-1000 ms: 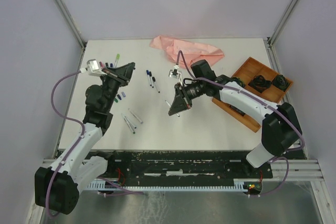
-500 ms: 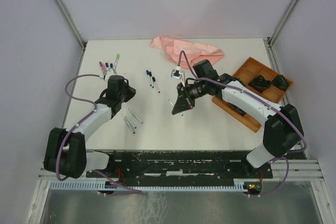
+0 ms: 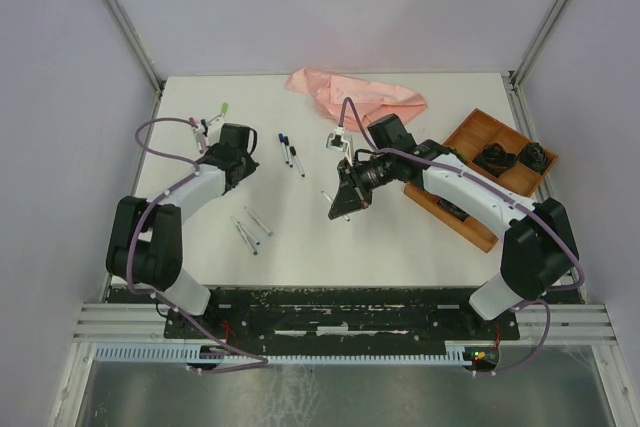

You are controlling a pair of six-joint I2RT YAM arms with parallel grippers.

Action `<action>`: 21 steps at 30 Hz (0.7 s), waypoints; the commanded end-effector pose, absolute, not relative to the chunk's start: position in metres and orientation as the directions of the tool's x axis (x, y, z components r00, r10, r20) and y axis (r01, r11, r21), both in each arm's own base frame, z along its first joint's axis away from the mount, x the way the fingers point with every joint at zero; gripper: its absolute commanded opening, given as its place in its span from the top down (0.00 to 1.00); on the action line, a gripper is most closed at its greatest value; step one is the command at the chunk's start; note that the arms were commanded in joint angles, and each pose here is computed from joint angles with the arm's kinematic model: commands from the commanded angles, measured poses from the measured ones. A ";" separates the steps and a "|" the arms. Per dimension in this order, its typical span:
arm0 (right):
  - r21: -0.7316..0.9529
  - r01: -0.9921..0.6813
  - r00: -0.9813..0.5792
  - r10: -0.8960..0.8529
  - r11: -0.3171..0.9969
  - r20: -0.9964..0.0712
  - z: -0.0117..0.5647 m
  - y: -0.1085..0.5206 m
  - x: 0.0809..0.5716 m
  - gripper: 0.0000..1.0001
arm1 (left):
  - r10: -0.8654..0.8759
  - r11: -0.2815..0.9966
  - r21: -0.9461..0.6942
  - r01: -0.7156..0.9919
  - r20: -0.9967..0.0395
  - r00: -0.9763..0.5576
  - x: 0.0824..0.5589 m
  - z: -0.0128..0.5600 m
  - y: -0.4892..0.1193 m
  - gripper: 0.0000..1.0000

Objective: Open the pen caps
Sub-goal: Place the pen cap at the center of the board.

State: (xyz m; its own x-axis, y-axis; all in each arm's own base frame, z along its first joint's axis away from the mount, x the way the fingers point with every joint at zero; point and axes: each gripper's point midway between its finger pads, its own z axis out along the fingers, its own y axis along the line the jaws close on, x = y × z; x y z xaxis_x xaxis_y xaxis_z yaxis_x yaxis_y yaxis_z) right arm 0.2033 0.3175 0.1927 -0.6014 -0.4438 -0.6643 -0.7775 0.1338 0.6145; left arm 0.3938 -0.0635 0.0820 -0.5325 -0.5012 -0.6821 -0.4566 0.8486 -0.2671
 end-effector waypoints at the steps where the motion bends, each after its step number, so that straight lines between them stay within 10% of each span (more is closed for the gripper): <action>1: 0.565 -0.818 -0.554 -0.420 0.110 -0.719 0.209 0.322 0.214 1.00 | -0.443 0.862 -0.175 -0.476 -0.717 -0.538 0.408 0.085 -0.051 0.97; 21: 0.571 -0.813 -0.559 -0.425 0.112 -0.712 0.207 0.322 0.215 1.00 | -0.377 0.856 0.024 -0.517 -0.655 -0.655 0.415 0.031 -0.037 0.93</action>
State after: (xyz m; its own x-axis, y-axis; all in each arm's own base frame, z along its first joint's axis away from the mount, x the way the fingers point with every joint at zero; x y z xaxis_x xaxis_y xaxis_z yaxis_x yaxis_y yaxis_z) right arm 0.2054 0.3168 0.1919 -0.6008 -0.4439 -0.6648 -0.7785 0.1360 0.6127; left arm 0.4032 -0.0464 0.0202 -0.6650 -0.4162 -0.6201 -0.5188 0.8547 -0.0173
